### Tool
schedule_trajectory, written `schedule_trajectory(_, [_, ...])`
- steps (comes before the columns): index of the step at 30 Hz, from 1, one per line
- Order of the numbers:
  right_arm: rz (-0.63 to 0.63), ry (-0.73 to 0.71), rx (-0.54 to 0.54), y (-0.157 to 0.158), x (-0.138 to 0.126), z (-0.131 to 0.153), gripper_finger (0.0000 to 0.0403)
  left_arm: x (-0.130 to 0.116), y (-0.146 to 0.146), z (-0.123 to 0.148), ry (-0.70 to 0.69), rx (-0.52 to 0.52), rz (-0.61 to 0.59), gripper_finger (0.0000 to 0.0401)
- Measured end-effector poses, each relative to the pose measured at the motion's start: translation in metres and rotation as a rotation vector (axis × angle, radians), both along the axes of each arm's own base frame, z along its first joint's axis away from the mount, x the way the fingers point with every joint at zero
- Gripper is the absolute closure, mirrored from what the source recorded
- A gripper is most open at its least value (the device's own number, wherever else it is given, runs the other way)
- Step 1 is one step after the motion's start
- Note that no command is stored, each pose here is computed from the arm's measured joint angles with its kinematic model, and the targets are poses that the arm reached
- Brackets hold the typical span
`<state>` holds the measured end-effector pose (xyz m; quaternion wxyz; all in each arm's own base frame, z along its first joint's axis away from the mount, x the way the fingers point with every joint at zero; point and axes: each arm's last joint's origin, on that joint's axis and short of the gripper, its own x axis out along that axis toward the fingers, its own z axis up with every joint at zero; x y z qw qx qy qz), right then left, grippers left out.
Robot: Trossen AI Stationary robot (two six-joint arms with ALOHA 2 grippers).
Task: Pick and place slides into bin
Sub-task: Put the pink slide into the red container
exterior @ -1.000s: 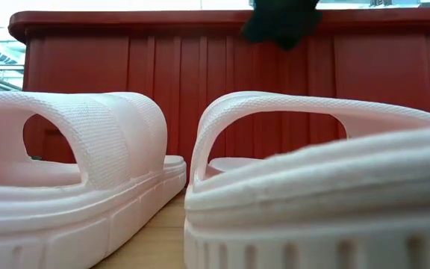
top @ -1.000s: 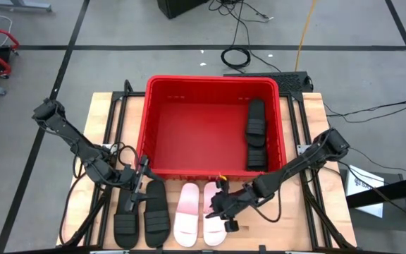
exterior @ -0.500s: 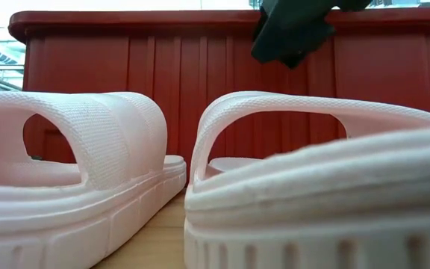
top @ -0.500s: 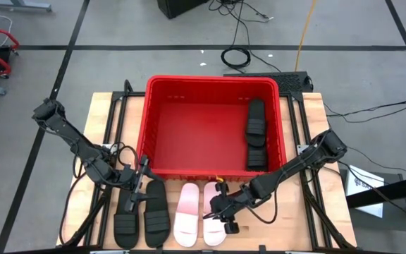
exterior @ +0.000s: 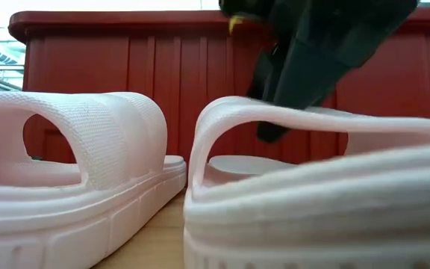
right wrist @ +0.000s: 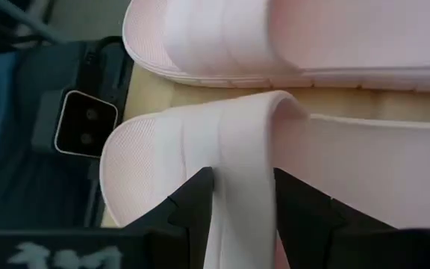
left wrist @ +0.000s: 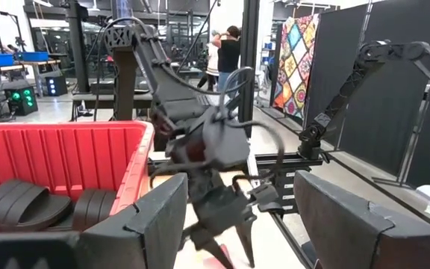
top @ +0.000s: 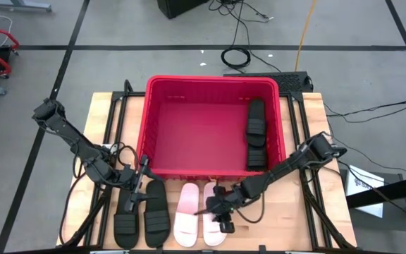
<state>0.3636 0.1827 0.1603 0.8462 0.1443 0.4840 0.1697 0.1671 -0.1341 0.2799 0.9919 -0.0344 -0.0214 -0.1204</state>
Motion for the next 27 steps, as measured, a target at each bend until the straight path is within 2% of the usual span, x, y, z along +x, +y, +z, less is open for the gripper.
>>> schedule_trajectory(4, [0.047,0.035,0.085,-0.0023,0.0042,-0.0035,0.0277,0.0000,0.0000,-0.0001,0.000,0.003,0.000,0.0151])
schedule_trajectory(10, [0.083,-0.021,0.089,0.0010,0.0055,0.0006,0.0281,0.0000,0.0000,-0.0002,0.001,0.003,0.000,0.0151])
schedule_trajectory(14, [0.108,-0.035,0.072,0.0008,0.0053,0.0005,0.0314,0.0000,0.0000,-0.0002,0.001,0.001,0.000,0.0151])
schedule_trajectory(19, [0.140,-0.054,0.057,-0.0002,0.0056,0.0009,0.0386,0.0000,0.0000,-0.0002,0.001,0.001,0.000,0.0151])
schedule_trajectory(27, [0.147,-0.064,0.046,-0.0047,0.0077,0.0009,0.0396,0.0000,-0.0001,-0.0002,0.001,0.001,0.000,0.0151])
